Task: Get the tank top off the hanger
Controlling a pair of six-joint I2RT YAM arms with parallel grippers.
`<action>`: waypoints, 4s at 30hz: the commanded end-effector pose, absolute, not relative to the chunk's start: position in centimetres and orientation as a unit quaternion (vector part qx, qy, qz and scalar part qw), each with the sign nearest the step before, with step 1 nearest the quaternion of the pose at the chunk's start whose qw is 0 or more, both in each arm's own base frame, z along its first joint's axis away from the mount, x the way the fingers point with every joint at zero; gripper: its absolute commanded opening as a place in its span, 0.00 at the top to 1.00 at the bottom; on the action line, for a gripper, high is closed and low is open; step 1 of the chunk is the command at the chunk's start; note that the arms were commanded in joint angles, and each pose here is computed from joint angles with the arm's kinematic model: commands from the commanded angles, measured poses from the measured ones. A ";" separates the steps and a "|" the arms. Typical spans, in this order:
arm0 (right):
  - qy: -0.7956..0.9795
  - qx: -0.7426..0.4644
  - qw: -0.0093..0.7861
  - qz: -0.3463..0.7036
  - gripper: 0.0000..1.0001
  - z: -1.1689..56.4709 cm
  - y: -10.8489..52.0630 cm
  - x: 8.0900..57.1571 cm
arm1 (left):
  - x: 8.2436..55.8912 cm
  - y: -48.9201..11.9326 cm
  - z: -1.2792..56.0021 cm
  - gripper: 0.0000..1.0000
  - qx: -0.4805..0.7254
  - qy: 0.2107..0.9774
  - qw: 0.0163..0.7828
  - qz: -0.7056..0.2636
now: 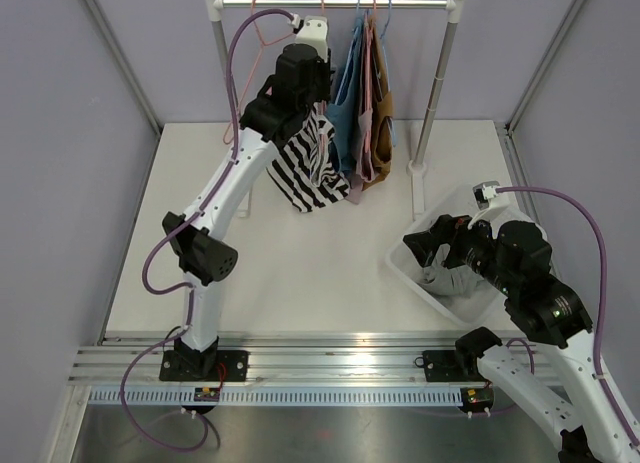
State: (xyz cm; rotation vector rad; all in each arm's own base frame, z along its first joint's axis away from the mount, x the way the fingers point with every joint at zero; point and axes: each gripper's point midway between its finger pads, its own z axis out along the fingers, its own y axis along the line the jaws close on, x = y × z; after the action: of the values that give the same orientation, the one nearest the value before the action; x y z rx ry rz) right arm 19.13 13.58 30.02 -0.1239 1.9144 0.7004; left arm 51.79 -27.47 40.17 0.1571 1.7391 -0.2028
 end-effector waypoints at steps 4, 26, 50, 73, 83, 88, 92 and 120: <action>0.782 -0.061 0.542 0.303 0.03 31.5 13.9 19.3 | 53.2 -27.3 41.2 0.74 0.059 0.746 0.656 -0.097; 0.774 -0.072 0.546 0.311 0.03 32.0 14.2 19.1 | 50.1 -24.0 47.9 1.00 0.030 0.712 0.693 -0.112; 0.756 -0.089 0.558 0.330 0.01 34.4 14.6 18.5 | 41.9 -19.5 48.7 1.00 0.069 0.753 0.648 -0.092; 0.737 -0.106 0.562 0.360 0.01 36.0 15.6 18.0 | 28.6 -16.1 46.1 1.00 0.066 0.775 0.600 -0.189; 0.700 -0.135 0.573 0.404 0.01 38.8 17.2 17.6 | 19.5 -12.8 43.5 1.00 0.107 0.771 0.583 -0.233; 0.665 -0.190 0.547 0.471 0.01 40.7 19.9 16.5 | 14.3 -12.5 42.4 1.00 0.179 0.749 0.574 -0.277; 0.643 -0.228 0.505 0.529 0.01 40.9 22.2 16.0 | 12.0 -12.9 41.0 1.00 0.210 0.746 0.553 -0.307; 0.744 -0.259 0.440 0.430 0.40 33.1 36.7 25.4 | 10.7 -16.3 37.0 1.00 0.213 0.749 0.483 -0.400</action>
State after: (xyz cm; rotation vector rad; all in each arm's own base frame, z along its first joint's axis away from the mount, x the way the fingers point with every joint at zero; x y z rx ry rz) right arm 22.79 36.96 31.83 -0.6907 1.8916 1.2388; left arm 10.71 -15.07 34.25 0.5019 1.9345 -0.8891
